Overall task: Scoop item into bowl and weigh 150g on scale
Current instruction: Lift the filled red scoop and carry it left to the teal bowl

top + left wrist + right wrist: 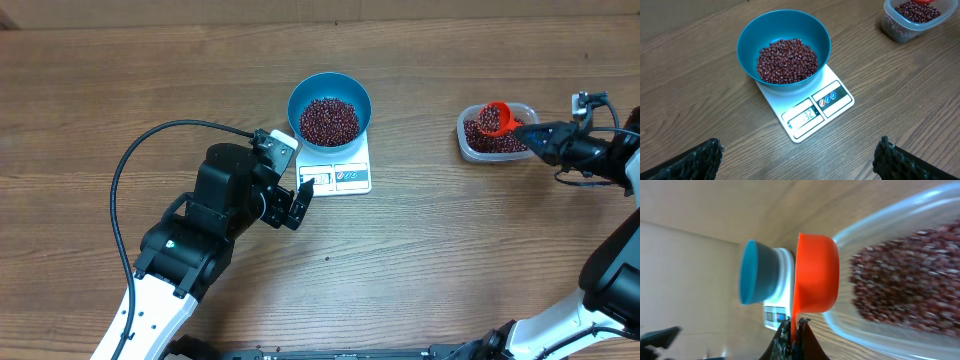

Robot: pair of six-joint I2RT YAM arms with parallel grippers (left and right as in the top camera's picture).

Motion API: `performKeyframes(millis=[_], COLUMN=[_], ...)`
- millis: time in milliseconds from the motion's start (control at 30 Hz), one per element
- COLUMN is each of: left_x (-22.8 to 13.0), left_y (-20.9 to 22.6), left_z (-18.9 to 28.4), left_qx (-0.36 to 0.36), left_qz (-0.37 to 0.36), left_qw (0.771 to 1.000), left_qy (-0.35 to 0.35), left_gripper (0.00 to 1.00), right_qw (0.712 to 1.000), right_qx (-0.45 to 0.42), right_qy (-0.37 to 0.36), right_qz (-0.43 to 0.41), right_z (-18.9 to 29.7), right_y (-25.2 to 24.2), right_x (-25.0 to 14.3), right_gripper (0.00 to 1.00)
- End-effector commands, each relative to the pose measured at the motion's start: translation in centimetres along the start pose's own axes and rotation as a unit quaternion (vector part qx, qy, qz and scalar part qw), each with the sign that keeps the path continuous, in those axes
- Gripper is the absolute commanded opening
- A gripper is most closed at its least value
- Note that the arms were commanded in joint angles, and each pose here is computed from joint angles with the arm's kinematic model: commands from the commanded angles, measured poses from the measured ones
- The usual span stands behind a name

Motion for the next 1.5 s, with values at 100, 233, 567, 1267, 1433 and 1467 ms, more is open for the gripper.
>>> performKeyframes(millis=[100, 233, 567, 1267, 1433, 1467], left_x=[0.7, 0.7, 0.7, 0.7, 0.7, 0.7], left_y=[0.0, 0.0, 0.0, 0.0, 0.0, 0.0], left_z=[0.2, 0.2, 0.2, 0.2, 0.2, 0.2], left_qx=[-0.002, -0.002, -0.002, -0.002, -0.002, -0.002], left_qz=[0.005, 0.005, 0.005, 0.005, 0.005, 0.005], left_qw=[1.000, 1.000, 1.000, 1.000, 1.000, 1.000], left_qy=[-0.008, -0.008, -0.008, -0.008, -0.008, -0.008], left_gripper=[1.00, 0.99, 1.00, 1.00, 1.00, 0.99], right_qw=[0.993, 0.992, 0.981, 0.963, 0.966, 0.966], right_qx=[0.118, 0.127, 0.186, 0.216, 0.187, 0.186], right_qy=[-0.012, -0.001, 0.046, 0.152, 0.167, 0.168], right_qz=[-0.008, -0.021, -0.004, 0.054, 0.061, 0.064], right_z=[0.1, -0.5, -3.7, -11.2, -13.8, -14.1], right_y=[3.2, 3.8, 7.2, 12.3, 13.1, 13.4], right_x=[0.4, 0.1, -1.3, -5.0, -5.3, -5.3], right_gripper=[0.04, 0.04, 0.04, 0.04, 0.04, 0.04])
Point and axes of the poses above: each gripper's point midway between its finger pads, its own z axis back along the fingers, its own y axis along the line the jaws close on, x = y × z, the point moved 3 cm from there along z, back along the fingers, and after that the axes turned 4 degrees about -z, right-handed, at the moved point
